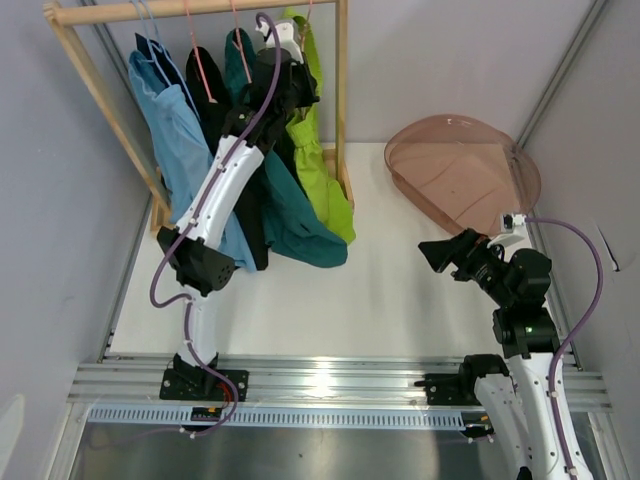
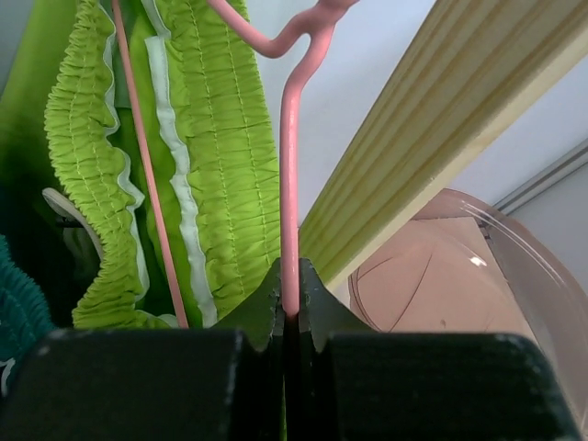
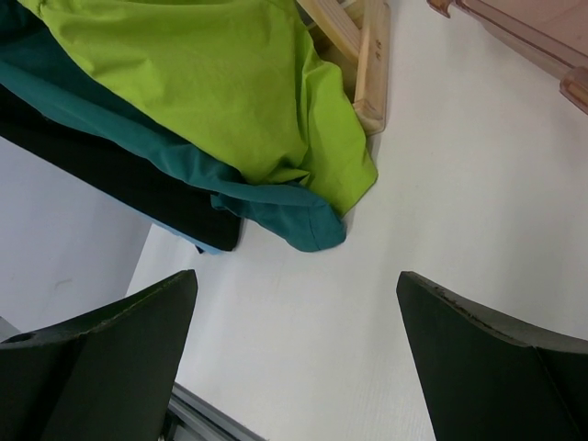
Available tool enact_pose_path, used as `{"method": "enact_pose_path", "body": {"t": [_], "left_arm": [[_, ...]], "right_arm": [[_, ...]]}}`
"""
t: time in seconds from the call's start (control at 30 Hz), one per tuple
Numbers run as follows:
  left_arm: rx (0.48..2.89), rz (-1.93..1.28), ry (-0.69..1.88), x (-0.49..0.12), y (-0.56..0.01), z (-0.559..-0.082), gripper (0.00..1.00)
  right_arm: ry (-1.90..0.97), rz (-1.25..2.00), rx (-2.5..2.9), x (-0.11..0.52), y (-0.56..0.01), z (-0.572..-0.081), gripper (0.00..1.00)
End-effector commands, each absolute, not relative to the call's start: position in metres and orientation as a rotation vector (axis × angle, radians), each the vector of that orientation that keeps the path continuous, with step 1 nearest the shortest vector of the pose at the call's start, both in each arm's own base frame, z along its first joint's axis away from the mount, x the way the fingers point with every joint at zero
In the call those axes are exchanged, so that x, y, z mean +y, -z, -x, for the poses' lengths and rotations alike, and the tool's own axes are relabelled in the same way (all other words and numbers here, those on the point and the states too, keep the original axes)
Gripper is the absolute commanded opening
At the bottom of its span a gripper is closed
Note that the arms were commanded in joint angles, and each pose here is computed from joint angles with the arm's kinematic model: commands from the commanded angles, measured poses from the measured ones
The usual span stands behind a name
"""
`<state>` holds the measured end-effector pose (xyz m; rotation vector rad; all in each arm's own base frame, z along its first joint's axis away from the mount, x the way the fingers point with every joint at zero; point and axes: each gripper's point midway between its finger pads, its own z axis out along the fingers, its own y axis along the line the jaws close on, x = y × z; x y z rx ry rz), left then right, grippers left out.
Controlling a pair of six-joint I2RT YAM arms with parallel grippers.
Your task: Remove the shorts from the hanger
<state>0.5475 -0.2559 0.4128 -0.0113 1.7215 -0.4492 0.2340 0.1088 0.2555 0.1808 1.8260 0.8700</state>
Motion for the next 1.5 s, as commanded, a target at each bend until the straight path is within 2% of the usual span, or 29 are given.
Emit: {"method": "enact_pose_path", "body": {"t": [0.0,0.3,0.33,0.37,0.4,0.43,0.47,0.53,0.7,0.83,1.03,1.27,1.33,1.37,1.43,1.47], "left_arm": [[1.447,-0.018,0.519,-0.237,-0.542,-0.486,0.0],[1.361,0.03,0.631,-0.222,-0.596,-0.433,0.0],[1.353,0.037,0.644,-0.22,-0.601,-0.426,0.0],[1.349,0.047,0.666,-0.221,-0.604,-0.422,0.0],[1.358,0.05,0.676,-0.222,-0.603,-0.42,0.0],[1.367,0.055,0.685,-0.222,-0.602,-0.418,0.0],[1.364,0.071,0.692,-0.22,-0.605,-0.413,0.0],[1.38,0.074,0.693,-0.222,-0.6,-0.412,0.0],[1.417,0.091,0.679,-0.221,-0.589,-0.413,0.0],[1.421,0.089,0.67,-0.219,-0.589,-0.411,0.0],[1.419,0.084,0.677,-0.215,-0.593,-0.4,0.0],[1.447,0.09,0.681,-0.207,-0.586,-0.386,0.0],[1.455,0.093,0.68,-0.206,-0.583,-0.384,0.0],[1.454,0.099,0.679,-0.204,-0.582,-0.382,0.0],[1.455,0.104,0.688,-0.203,-0.582,-0.379,0.0],[1.457,0.107,0.692,-0.203,-0.582,-0.379,0.0]], "right_arm": [[-0.917,-0.116,1.734,0.116,-0.28,-0.235,0.99],[-0.926,0.101,1.597,0.155,-0.375,-0.26,0.99],[-0.953,0.175,1.596,0.178,-0.385,-0.253,0.99],[-0.909,0.175,1.532,0.181,-0.42,-0.256,0.99],[-0.88,0.202,1.586,0.197,-0.413,-0.268,1.0],[-0.879,0.305,1.576,0.224,-0.42,-0.257,1.0],[-0.821,0.274,1.539,0.225,-0.447,-0.261,0.99],[-0.767,0.329,1.568,0.256,-0.442,-0.272,0.99],[-0.784,0.403,1.535,0.324,-0.458,-0.254,0.99],[-0.792,0.423,1.578,0.363,-0.435,-0.257,0.99],[-0.702,0.335,1.613,0.375,-0.399,-0.28,0.99],[-0.516,0.189,1.499,0.36,-0.406,-0.32,0.99],[-0.489,0.189,1.494,0.36,-0.403,-0.325,0.92],[-0.49,0.177,1.485,0.359,-0.406,-0.328,0.82],[-0.527,0.203,1.486,0.366,-0.399,-0.324,0.37],[-0.536,0.196,1.482,0.365,-0.401,-0.324,0.37]]}}
